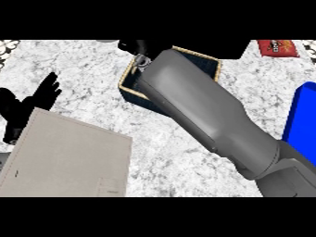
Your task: Pick the croissant from the placemat and place it in the basket
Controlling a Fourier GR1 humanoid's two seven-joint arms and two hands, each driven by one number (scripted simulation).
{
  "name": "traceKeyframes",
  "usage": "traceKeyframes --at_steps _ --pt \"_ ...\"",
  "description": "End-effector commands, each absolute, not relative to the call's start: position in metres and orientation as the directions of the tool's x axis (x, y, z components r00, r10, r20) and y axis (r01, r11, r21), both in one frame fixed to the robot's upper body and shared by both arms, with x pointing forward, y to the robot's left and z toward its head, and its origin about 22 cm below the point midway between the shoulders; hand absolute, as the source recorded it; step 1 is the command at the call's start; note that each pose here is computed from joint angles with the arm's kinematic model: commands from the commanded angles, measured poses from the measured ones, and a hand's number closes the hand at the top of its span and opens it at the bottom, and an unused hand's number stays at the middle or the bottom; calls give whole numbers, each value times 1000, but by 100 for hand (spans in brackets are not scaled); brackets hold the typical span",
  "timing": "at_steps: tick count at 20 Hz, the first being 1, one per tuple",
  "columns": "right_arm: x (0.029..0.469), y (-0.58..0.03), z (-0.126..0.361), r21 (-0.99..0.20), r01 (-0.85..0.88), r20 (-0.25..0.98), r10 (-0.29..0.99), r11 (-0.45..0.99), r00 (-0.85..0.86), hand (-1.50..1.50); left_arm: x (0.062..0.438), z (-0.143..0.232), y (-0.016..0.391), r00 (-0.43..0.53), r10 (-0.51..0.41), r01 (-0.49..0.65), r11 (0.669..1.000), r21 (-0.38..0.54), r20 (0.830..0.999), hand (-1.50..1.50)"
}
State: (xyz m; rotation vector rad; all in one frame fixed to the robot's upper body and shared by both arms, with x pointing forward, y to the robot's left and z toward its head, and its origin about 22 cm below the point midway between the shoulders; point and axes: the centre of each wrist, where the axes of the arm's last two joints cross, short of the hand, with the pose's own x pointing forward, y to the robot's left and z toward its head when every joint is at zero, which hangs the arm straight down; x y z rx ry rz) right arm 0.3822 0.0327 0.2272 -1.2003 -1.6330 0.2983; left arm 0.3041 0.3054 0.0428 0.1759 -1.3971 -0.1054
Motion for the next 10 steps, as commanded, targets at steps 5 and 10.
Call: traceKeyframes --at_steps 5,10 --pt "395 23 206 -617 579 712 691 533 123 -150 305 50 321 172 -168 -28 984 176 971 0" --pt "389 25 215 -505 618 787 616 602 43 -150 305 41 307 181 -169 -40 983 179 969 0"
